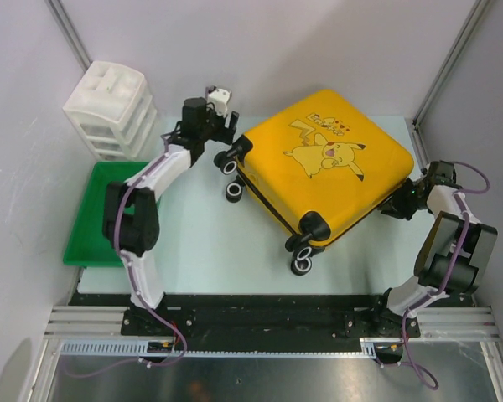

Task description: Open, take out, and arrange the luggage

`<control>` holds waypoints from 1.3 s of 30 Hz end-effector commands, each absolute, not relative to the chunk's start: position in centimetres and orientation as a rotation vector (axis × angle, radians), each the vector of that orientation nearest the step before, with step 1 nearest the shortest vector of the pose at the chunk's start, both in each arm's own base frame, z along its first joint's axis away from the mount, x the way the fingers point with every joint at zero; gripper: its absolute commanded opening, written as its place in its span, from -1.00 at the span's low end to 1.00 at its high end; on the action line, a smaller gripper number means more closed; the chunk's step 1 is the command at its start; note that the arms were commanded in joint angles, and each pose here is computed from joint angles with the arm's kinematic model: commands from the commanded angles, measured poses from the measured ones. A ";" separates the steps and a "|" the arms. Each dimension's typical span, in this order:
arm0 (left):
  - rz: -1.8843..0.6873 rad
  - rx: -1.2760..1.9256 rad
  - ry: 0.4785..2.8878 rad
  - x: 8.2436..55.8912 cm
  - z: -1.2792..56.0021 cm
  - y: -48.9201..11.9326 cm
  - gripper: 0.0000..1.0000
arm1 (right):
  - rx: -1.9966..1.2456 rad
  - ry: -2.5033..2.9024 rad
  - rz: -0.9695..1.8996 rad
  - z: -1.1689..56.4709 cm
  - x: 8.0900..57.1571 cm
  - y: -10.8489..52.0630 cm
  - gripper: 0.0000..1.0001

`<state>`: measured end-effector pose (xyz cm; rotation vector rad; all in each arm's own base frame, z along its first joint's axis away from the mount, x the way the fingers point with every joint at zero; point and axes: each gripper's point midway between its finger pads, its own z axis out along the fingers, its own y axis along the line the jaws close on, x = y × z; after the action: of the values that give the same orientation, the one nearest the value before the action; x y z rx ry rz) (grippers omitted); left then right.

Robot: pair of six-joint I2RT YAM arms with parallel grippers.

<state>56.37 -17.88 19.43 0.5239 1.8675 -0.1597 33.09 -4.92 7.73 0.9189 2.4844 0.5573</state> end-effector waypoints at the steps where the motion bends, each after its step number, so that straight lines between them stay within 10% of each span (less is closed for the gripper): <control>1: -0.315 0.351 1.705 52.0 31.1 -14.8 0.70 | 0.861 2.394 0.656 8.6 36.5 -3.2 -0.54; 9: -0.605 0.499 1.699 35.0 27.7 -14.1 0.69 | 0.783 2.374 0.752 9.7 36.7 -2.2 -0.42; 18: -1.091 0.631 1.909 21.8 18.4 -22.8 0.74 | -0.381 2.123 0.537 22.5 32.3 -0.5 0.83; 39: -1.004 0.657 1.852 19.8 14.7 -25.2 0.94 | -2.180 1.111 0.356 22.7 15.3 21.1 0.95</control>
<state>19.11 -25.31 14.18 0.6718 1.9239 -1.0658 17.00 20.87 23.63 -2.0018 1.2234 0.4441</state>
